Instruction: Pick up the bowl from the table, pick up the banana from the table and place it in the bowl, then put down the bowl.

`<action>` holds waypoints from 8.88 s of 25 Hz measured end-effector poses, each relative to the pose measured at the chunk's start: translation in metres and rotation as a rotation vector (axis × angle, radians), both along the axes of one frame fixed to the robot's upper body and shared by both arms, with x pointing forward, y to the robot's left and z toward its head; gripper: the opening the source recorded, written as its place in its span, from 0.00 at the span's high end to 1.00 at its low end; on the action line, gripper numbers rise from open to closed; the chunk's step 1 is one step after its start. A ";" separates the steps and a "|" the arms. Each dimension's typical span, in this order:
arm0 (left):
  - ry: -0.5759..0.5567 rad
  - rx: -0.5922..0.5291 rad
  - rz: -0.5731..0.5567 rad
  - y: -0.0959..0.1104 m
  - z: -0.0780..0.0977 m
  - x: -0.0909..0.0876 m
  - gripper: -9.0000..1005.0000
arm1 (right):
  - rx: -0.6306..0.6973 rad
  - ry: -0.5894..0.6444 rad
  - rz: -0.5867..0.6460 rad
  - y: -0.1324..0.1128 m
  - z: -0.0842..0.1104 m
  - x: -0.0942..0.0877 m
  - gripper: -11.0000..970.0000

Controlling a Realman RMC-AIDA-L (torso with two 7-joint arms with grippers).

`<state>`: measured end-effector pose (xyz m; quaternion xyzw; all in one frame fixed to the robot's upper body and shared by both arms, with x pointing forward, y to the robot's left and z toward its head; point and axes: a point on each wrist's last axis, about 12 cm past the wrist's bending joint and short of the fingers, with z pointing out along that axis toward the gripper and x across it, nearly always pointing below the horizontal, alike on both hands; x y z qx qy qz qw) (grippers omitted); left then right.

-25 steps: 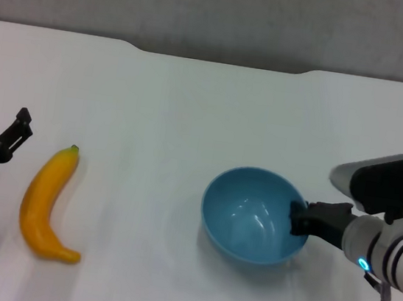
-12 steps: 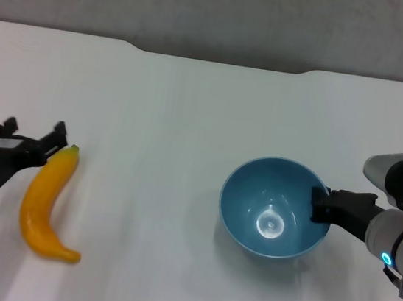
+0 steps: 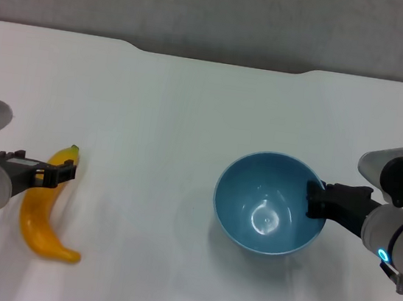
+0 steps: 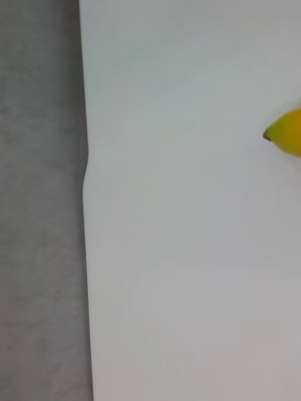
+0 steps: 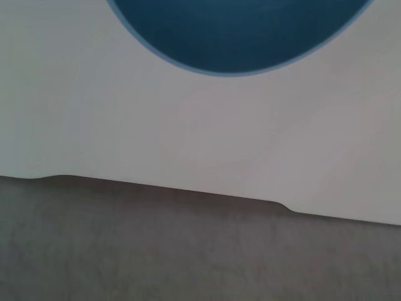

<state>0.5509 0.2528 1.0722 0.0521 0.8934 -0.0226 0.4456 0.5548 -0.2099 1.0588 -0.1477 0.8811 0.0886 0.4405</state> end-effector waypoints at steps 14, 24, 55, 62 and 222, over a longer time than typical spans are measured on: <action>0.036 0.082 -0.028 0.000 -0.020 0.011 0.11 | 0.006 -0.022 0.018 0.005 0.006 -0.001 0.94; 0.046 0.102 -0.036 0.002 -0.029 0.014 0.11 | 0.006 -0.029 0.026 0.006 0.007 -0.001 0.94; 0.080 0.065 0.005 0.002 -0.031 0.013 0.49 | -0.003 -0.030 0.033 0.007 0.005 -0.001 0.94; -0.058 -0.007 -0.002 -0.006 0.015 0.003 0.49 | -0.002 -0.021 0.026 0.005 0.002 -0.002 0.94; -0.892 -0.175 0.084 0.090 -0.041 -0.110 0.12 | 0.148 -0.800 -0.295 -0.102 -0.028 -0.097 0.12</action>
